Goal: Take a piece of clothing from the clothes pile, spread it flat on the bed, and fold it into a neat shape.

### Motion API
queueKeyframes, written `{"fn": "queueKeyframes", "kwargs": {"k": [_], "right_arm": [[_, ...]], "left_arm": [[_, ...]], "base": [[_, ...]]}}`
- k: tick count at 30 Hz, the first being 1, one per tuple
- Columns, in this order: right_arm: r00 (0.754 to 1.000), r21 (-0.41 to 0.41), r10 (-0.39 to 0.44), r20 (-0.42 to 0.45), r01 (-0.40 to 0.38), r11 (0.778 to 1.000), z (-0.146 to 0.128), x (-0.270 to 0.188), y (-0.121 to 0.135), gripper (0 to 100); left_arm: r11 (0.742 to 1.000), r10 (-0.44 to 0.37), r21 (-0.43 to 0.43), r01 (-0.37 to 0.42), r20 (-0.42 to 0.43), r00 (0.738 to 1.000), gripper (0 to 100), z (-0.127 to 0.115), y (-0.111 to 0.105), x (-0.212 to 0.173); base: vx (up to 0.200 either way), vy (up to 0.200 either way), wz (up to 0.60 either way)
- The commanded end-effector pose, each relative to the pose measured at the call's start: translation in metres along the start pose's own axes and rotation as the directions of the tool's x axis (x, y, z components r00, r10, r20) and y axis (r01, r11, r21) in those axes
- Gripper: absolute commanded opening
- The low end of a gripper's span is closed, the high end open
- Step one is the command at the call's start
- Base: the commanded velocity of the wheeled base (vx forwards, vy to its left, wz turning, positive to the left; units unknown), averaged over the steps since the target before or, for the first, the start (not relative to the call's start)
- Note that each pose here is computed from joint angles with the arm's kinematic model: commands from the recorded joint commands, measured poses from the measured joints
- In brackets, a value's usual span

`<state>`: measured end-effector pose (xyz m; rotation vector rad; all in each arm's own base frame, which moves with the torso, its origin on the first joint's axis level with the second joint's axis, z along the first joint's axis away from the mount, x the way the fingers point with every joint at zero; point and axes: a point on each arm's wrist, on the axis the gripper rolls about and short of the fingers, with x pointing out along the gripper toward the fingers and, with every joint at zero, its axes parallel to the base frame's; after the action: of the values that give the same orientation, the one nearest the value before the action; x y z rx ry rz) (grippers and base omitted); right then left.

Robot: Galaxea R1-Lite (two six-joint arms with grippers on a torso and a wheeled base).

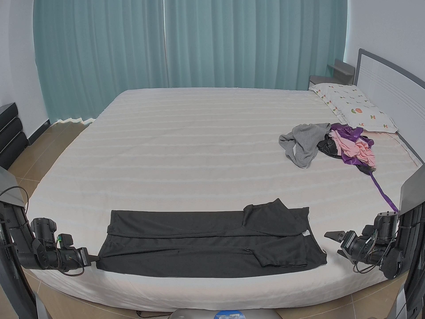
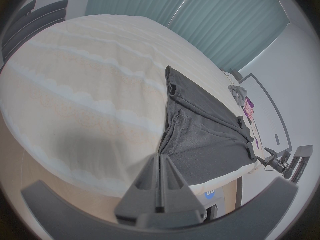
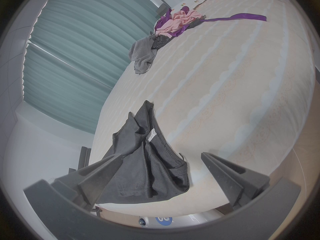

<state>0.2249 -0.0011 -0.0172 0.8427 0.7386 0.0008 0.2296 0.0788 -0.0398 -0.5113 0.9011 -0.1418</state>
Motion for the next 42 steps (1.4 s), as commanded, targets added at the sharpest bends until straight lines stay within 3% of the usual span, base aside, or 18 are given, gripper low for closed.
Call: {"fn": "queueKeyframes", "kwargs": {"k": [1,5,6,11,13,19,30,42], "right_arm": [[1.0,-0.005,0.009,0.009,-0.009,1.0,0.001,0.0,0.001,100],[1.0,-0.004,0.008,0.008,-0.008,1.0,0.001,0.0,0.001,100],[1.0,-0.004,0.008,0.008,-0.008,1.0,0.001,0.0,0.001,100],[1.0,-0.005,0.009,0.009,-0.009,1.0,0.001,0.0,0.001,100],[1.0,-0.005,0.01,0.01,-0.01,1.0,0.001,0.0,0.001,100],[1.0,-0.009,0.015,0.013,-0.015,1.0,0.002,0.002,0.002,100],[1.0,-0.013,0.018,0.009,-0.018,1.0,0.001,0.002,0.003,100],[1.0,-0.024,0.023,-0.008,-0.023,0.999,-0.002,0.009,0.004,100]], "left_arm": [[1.0,0.001,-0.001,-0.001,0.0,1.0,0,0.0,0.0,0.0],[1.0,0.006,-0.006,-0.006,0.009,1.0,0,0.003,0.0,0.001],[1.0,0.008,-0.006,-0.008,0.009,1.0,100,0.003,0.001,0.001],[1.0,0.017,-0.022,-0.016,0.017,1.0,100,0.005,0.001,0.001],[0.997,0.015,-0.073,-0.013,0.036,0.999,100,0.01,0.0,0.001],[0.982,-0.011,-0.187,0.042,0.166,0.986,100,0.043,-0.011,-0.009],[0.988,-0.12,-0.087,0.128,0.101,0.988,100,0.049,-0.053,0.027],[0.993,-0.075,-0.082,0.082,0.084,0.994,100,0.044,-0.048,0.043]], "base": [[0.0,0.0,0.0],[0.0,0.0,0.0],[0.0,0.0,0.0],[0.0,0.0,0.0],[0.0,0.0,0.0],[0.0,0.0,0.0],[0.0,0.0,0.0],[0.0,0.0,0.0]]}}
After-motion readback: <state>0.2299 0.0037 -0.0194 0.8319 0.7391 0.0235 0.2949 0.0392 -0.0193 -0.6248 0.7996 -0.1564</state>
